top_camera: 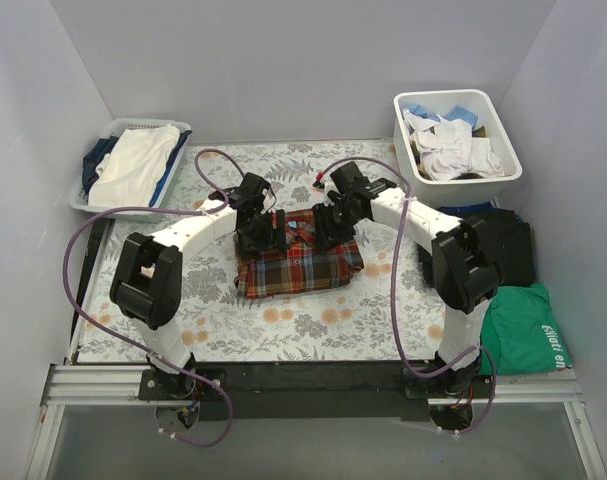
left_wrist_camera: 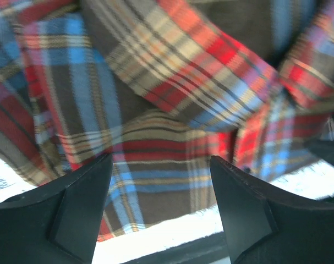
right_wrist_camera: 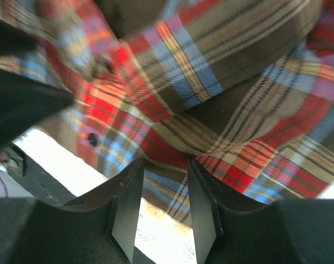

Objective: Fold and stack the long sleeve shirts
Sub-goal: Fold the shirt, then neatly place the folded shirt to the corner

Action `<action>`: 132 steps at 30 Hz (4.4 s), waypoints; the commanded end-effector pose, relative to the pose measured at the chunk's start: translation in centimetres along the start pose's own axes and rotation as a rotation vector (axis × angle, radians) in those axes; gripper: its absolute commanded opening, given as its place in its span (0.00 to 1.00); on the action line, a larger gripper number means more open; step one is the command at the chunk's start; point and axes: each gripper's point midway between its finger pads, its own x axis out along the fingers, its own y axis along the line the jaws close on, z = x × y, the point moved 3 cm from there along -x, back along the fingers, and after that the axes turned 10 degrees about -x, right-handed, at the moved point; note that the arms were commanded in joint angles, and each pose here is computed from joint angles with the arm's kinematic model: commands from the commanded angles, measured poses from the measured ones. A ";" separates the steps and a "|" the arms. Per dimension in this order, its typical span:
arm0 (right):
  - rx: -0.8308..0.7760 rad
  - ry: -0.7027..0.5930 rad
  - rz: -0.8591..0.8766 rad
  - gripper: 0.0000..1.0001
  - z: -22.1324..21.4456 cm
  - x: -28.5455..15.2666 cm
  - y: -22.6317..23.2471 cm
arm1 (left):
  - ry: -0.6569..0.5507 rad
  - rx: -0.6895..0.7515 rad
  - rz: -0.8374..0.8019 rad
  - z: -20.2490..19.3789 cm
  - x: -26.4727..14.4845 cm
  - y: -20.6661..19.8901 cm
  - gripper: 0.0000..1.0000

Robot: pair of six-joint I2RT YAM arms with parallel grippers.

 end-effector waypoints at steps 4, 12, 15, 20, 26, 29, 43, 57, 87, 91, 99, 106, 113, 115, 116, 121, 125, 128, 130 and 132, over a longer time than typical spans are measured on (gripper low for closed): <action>0.059 0.172 -0.026 0.45 -5.2 3.5 -2.5 | -0.046 -0.037 0.206 0.3 1.6 3.5 0.72; 0.077 0.169 -0.078 0.44 -5.2 3.4 -3.3 | -0.008 -0.047 0.242 -0.8 2.8 4.7 0.72; 0.057 0.083 -0.097 0.44 -3.1 1.3 -2.7 | -0.073 -0.026 0.209 0.9 1.0 3.4 0.72; 0.064 -0.016 -0.098 0.45 -1.2 -1.6 -2.6 | -0.180 -0.012 0.140 3.1 -2.8 1.1 0.75; 0.110 -0.043 -0.119 0.67 -2.4 -3.5 -4.8 | -0.263 -0.039 0.132 4.3 -5.3 1.3 0.88; 0.126 -0.058 -0.100 0.93 -3.4 -3.2 -6.6 | -0.266 -0.118 0.146 4.7 -5.1 3.2 0.91; 0.189 -0.132 0.249 0.99 -2.7 1.8 -8.0 | -0.179 -0.376 -0.068 5.3 -4.3 7.9 0.91; 0.228 -0.021 0.367 0.97 -5.8 6.3 -6.6 | -0.009 -0.456 0.043 2.4 -0.1 10.7 0.91; 0.120 0.175 -0.127 0.01 -8.4 -4.9 -9.8 | -0.240 -0.395 -0.007 10.0 -8.9 8.0 0.91; 0.135 0.168 -0.301 0.01 -8.2 -9.9 -11.8 | -0.257 -0.385 -0.031 11.2 -9.0 7.5 0.91; 0.263 -0.023 -0.508 0.01 -8.0 -19.8 -15.0 | -0.253 -0.375 -0.041 11.5 -8.7 7.4 0.91; 0.372 -0.098 -0.701 0.01 -11.2 -25.3 -15.9 | -0.261 -0.368 -0.045 11.9 -8.9 7.2 0.91; 0.455 -0.146 -0.893 0.01 -13.4 -29.2 -16.8 | -0.248 -0.368 -0.042 11.7 -8.5 7.3 0.91; 0.495 -0.144 -0.941 0.01 -14.0 -29.8 -17.3 | -0.247 -0.366 -0.045 11.8 -8.5 7.2 0.91; 0.519 -0.144 -0.963 0.01 -14.4 -30.2 -17.7 | -0.246 -0.367 -0.044 11.8 -8.4 7.3 0.91; 0.657 -0.125 -1.054 0.01 -15.4 -31.4 -20.7 | -0.239 -0.366 -0.052 11.7 -8.2 7.2 0.91; 0.762 -0.120 -1.153 0.01 -15.8 -33.6 -23.1 | -0.237 -0.365 -0.051 11.7 -8.2 7.2 0.91; 0.807 -0.132 -1.188 0.01 -15.5 -34.5 -25.0 | -0.236 -0.365 -0.042 11.8 -8.1 7.4 0.91; 0.807 -0.152 -1.203 0.01 -15.0 -34.9 -26.1 | -0.230 -0.366 -0.034 11.8 -7.9 7.4 0.91; 0.802 -0.168 -1.205 0.01 -14.7 -35.1 -26.8 | -0.237 -0.365 -0.030 12.1 -8.1 7.5 0.91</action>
